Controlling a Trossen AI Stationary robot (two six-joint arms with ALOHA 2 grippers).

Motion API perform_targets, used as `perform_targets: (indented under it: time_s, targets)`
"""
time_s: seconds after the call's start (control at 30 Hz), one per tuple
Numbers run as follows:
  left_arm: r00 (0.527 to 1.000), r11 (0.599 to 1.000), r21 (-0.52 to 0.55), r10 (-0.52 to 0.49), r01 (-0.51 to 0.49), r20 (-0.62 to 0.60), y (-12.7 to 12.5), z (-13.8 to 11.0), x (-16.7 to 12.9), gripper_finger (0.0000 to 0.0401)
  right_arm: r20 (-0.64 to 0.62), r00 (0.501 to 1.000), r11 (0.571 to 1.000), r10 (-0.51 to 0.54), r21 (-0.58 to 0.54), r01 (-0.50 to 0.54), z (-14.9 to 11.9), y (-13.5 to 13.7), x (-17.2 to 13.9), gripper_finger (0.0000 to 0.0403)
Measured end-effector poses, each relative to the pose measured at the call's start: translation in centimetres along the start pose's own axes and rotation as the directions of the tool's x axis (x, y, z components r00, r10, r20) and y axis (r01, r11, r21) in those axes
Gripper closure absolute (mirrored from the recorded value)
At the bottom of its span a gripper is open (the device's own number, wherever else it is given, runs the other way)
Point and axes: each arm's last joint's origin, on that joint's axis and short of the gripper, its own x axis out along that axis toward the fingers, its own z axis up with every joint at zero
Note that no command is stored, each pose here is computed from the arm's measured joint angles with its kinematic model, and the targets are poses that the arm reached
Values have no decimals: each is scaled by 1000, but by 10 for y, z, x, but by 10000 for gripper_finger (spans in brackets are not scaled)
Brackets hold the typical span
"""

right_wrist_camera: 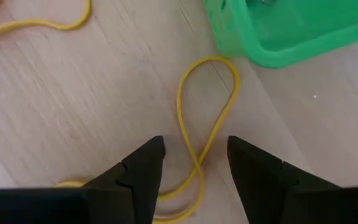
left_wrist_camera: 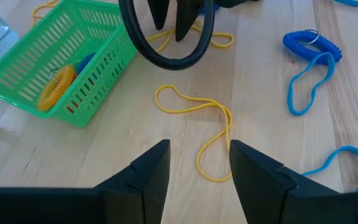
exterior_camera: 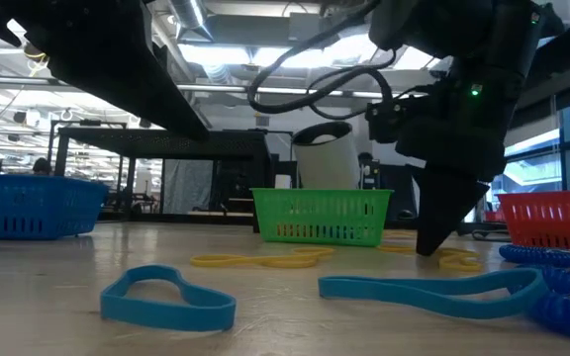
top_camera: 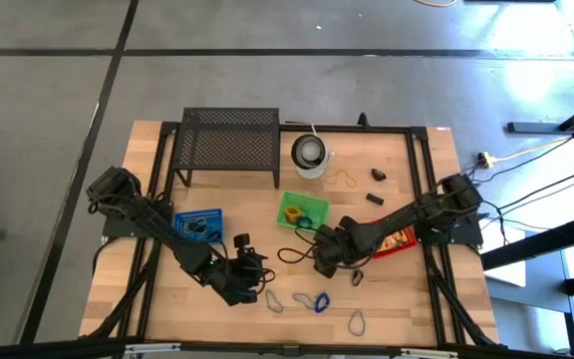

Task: Pick & Place Office Desk Supplies
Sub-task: Put the yellow rubber band into the blue bin

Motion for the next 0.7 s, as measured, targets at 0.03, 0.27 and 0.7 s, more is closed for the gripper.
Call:
perform_targets:
  time_s: [0.03,0.27,0.7]
  targets:
    - [1000,1000,0,0,0,0,0,0,0,240,-2,1000,1000,-1,-3,1,1,0,1,218]
    - [1000,1000,0,0,0,0,0,0,0,241,-17,1000,1000,16,-8,-16,2,-1,3,247]
    - [1000,1000,-2,0,0,2,0,0,0,244,-38,997,996,72,-59,-74,3,3,2,396]
